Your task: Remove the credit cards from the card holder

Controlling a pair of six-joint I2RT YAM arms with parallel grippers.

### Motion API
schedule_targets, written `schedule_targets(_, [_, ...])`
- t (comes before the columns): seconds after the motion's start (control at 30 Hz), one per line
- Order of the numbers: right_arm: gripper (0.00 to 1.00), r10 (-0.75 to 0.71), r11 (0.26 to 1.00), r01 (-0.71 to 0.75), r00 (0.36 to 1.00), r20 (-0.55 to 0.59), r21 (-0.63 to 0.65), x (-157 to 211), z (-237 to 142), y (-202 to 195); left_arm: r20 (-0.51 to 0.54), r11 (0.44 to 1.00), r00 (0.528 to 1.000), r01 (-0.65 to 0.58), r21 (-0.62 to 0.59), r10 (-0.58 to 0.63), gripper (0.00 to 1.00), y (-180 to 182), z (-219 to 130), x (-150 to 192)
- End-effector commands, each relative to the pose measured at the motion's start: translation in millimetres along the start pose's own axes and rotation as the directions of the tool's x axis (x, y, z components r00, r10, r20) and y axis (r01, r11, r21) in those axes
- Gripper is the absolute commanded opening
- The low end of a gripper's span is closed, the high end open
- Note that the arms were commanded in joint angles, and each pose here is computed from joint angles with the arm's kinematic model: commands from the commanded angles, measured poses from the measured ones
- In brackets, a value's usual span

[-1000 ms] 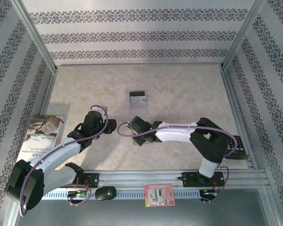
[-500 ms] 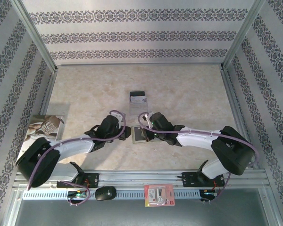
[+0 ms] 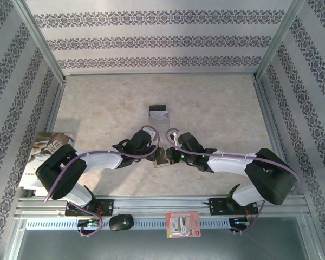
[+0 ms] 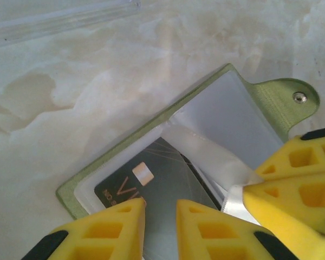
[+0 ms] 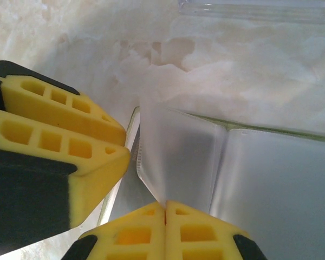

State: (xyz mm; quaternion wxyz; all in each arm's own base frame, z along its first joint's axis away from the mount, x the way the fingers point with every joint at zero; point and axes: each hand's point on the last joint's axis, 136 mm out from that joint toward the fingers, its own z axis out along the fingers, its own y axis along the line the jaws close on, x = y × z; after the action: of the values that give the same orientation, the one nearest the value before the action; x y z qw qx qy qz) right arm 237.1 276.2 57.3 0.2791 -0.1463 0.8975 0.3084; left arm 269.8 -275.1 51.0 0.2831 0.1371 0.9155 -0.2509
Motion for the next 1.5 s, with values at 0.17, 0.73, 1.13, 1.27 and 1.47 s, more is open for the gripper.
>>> schedule_targets(0.17, [0.00,0.071,0.997,-0.072,0.997,0.019,0.041,2,-5,-10,-0.197,0.999,0.980,-0.024,-0.040,0.016,0.19,11,16,43])
schedule_targets(0.73, [0.20,0.225,0.892,-0.249,0.969,0.106,0.377,10,-41,-81,-0.301,0.996,0.953,-0.058,-0.061,0.037,0.12,19,27,61])
schedule_targets(1.13, [0.29,0.149,0.980,-0.149,0.989,-0.009,-0.134,-40,-48,17,-0.284,0.998,0.958,-0.052,-0.043,0.038,0.12,15,25,55])
schedule_targets(1.27, [0.26,0.211,0.970,-0.219,0.974,-0.082,-0.105,-23,-26,5,-0.275,0.997,0.961,-0.044,-0.057,0.027,0.13,21,18,55])
schedule_targets(1.47, [0.19,0.323,0.946,-0.316,0.932,-0.161,0.071,14,-12,-38,-0.290,0.998,0.957,-0.034,-0.048,0.019,0.13,23,22,61])
